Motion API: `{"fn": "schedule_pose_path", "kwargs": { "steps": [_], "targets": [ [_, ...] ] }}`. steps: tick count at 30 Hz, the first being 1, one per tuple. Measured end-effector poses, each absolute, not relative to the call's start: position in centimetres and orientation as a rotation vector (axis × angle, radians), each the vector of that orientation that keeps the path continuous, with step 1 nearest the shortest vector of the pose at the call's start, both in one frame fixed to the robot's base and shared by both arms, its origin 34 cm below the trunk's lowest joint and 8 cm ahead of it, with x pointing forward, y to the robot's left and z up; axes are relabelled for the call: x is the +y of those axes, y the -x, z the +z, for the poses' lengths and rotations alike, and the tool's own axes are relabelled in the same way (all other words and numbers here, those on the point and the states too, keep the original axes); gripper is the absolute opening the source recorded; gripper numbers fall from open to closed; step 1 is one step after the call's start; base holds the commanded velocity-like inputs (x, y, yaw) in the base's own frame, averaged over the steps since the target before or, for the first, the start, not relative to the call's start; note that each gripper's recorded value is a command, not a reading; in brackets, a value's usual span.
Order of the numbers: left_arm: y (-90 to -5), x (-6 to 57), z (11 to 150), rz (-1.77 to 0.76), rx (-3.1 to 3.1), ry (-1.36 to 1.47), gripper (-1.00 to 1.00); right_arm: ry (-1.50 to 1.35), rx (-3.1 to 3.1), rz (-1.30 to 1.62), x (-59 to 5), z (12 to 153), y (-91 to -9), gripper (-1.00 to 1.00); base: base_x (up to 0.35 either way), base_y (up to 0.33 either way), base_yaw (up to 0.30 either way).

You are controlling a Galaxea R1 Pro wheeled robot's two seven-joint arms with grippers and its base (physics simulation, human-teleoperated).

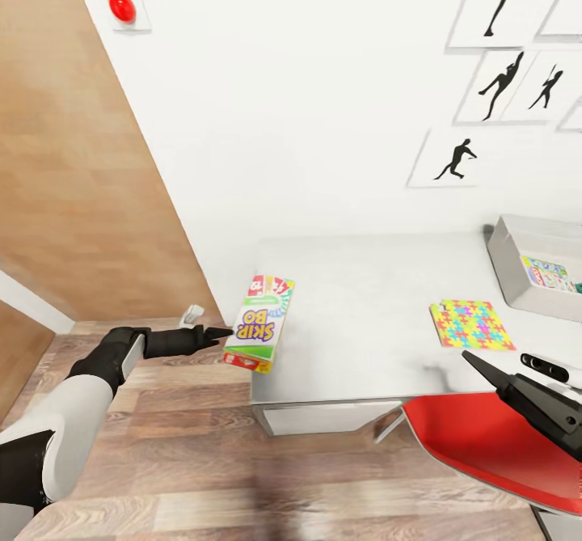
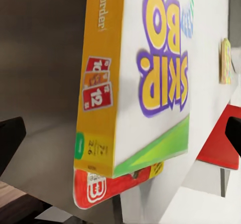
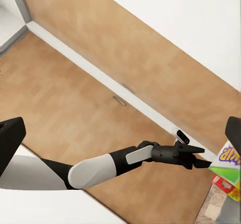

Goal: Put all the toys in the child's room - the three board games (two on the bed and one on the table), the two jigsaw puzzles on the table, and the tennis ball on the table - inside the toy box on the table in the child's room.

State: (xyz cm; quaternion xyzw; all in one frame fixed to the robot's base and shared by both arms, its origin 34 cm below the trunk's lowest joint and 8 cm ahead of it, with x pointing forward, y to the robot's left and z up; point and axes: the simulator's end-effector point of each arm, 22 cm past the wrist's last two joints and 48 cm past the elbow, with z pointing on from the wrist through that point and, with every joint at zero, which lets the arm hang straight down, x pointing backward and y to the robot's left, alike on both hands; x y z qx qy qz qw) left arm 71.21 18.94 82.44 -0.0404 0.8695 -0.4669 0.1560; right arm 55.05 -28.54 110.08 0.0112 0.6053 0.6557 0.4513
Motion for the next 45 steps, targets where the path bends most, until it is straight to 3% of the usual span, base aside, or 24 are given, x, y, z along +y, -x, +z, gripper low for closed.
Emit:
{"fn": "schedule_pose_path", "kwargs": {
  "steps": [45],
  "targets": [
    [-68.8,18.4,80.3,-1.381,2.541,0.178,1.00,-0.027,1.495,1.622,-28.5,110.1,-55.0,1.00,0.000,-0.005,0.000]
  ]
}}
